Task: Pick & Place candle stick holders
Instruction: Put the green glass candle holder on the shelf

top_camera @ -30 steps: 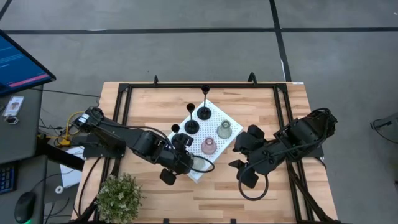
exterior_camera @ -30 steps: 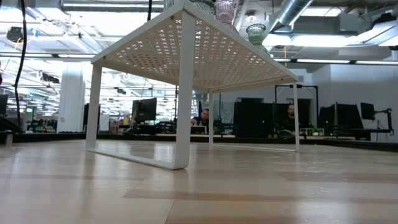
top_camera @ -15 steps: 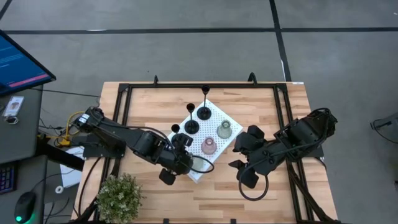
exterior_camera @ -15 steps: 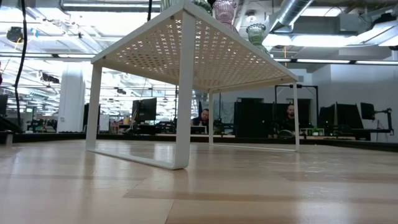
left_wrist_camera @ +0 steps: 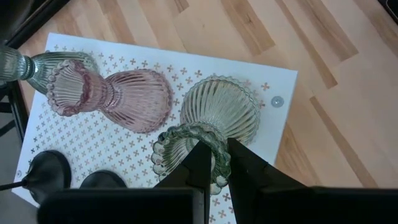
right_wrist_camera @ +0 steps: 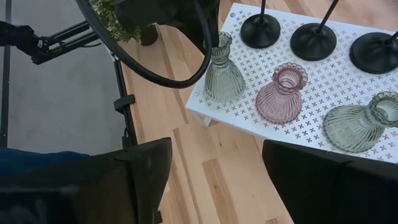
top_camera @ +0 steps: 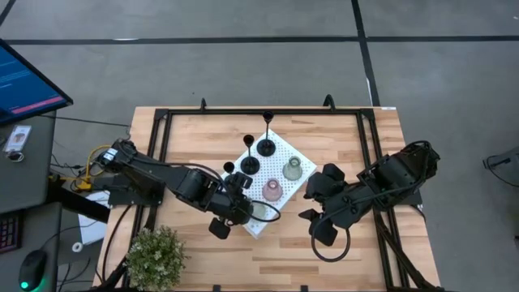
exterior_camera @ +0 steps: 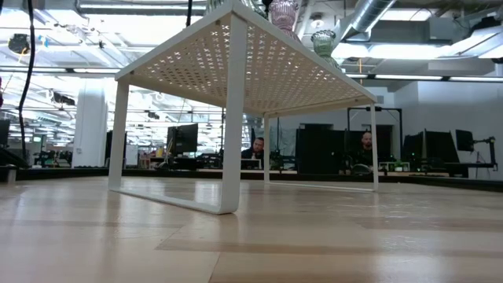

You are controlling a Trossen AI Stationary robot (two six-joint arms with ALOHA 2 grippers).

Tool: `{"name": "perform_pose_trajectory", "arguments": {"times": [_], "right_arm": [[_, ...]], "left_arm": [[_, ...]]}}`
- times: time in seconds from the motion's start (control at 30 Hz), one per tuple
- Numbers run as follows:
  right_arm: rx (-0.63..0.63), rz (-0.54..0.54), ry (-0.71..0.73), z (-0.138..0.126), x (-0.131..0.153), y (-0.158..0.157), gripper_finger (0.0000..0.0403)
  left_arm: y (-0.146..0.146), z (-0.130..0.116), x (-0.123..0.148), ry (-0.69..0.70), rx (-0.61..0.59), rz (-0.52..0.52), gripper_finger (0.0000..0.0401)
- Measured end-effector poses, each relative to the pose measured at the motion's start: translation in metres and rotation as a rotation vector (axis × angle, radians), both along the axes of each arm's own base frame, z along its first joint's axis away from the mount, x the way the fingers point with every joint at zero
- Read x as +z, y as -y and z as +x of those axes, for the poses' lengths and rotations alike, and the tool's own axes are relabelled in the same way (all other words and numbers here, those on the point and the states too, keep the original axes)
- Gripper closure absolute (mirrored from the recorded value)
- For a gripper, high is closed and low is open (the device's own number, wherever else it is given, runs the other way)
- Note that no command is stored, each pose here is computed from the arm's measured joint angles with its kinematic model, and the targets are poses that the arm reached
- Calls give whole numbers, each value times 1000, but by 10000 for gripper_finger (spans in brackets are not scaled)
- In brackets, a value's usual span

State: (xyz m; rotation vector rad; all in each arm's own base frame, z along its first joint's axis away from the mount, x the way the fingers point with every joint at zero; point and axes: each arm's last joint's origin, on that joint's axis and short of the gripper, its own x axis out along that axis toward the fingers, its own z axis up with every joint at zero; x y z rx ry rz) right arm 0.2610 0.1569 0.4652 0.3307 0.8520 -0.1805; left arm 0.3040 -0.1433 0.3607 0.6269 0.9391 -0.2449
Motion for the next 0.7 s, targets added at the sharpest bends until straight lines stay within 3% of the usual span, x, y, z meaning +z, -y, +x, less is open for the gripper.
{"name": "perform_pose_trajectory", "arguments": {"times": [0.37,0.7], "right_arm": [[12,-11,-1,0,0,0,159],[13,-10,-1,0,0,0,159]], "left_arm": [[-1,1,0,-5,-1,-8,371],[-1,1,0,-6,-5,-7,346]]}}
